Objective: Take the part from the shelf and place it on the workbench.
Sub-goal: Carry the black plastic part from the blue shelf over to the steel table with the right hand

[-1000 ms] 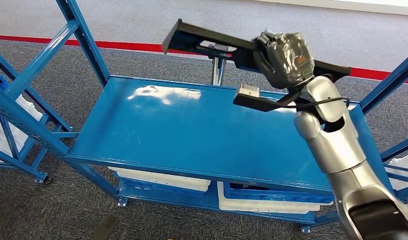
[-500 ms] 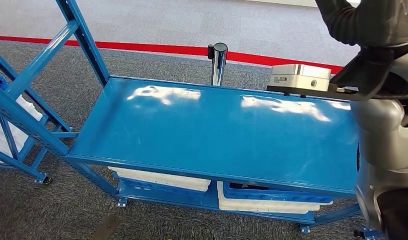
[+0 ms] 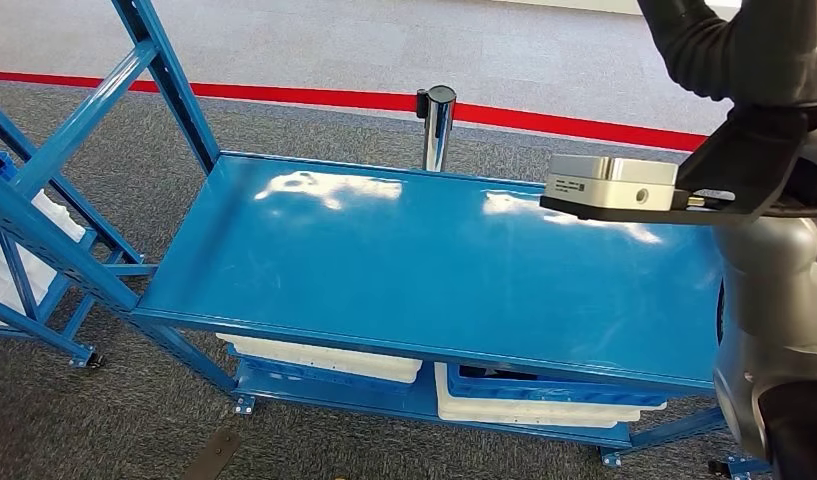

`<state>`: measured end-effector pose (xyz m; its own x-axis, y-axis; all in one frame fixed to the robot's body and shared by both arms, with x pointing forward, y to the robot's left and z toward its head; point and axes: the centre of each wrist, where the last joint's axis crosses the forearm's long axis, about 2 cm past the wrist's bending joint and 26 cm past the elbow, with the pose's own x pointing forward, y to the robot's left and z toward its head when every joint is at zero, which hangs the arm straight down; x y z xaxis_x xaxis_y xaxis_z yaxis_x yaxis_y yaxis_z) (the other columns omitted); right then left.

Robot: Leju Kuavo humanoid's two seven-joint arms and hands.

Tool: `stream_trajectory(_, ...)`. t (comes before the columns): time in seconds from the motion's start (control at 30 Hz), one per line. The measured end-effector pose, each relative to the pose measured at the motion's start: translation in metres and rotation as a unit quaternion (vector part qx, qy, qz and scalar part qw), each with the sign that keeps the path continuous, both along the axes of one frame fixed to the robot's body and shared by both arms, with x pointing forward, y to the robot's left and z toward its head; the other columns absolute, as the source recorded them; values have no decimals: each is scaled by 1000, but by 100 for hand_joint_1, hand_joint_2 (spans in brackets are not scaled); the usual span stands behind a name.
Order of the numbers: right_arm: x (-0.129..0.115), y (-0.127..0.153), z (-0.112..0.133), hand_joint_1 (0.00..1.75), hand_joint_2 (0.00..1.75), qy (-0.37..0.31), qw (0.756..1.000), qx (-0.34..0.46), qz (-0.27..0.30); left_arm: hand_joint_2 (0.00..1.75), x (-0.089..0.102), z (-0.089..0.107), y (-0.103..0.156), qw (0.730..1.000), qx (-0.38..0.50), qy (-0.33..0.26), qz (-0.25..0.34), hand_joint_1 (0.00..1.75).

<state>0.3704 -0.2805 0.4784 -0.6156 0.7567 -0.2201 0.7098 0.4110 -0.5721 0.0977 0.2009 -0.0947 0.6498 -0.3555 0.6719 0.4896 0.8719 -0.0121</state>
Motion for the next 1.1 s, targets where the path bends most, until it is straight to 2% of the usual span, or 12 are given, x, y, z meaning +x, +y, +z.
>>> stream_trajectory(0.37, 1, 4, -5, 175, 175, 22, 1000, -12, 8, 175, -2, -1, 0, 1000, 5, 19, 9, 0)
stream_trajectory(1.1, -1, 9, -16, 175, 175, 24, 999, -18, 13, 175, -3, -2, 6, 1000, 10, 23, 10, 0)
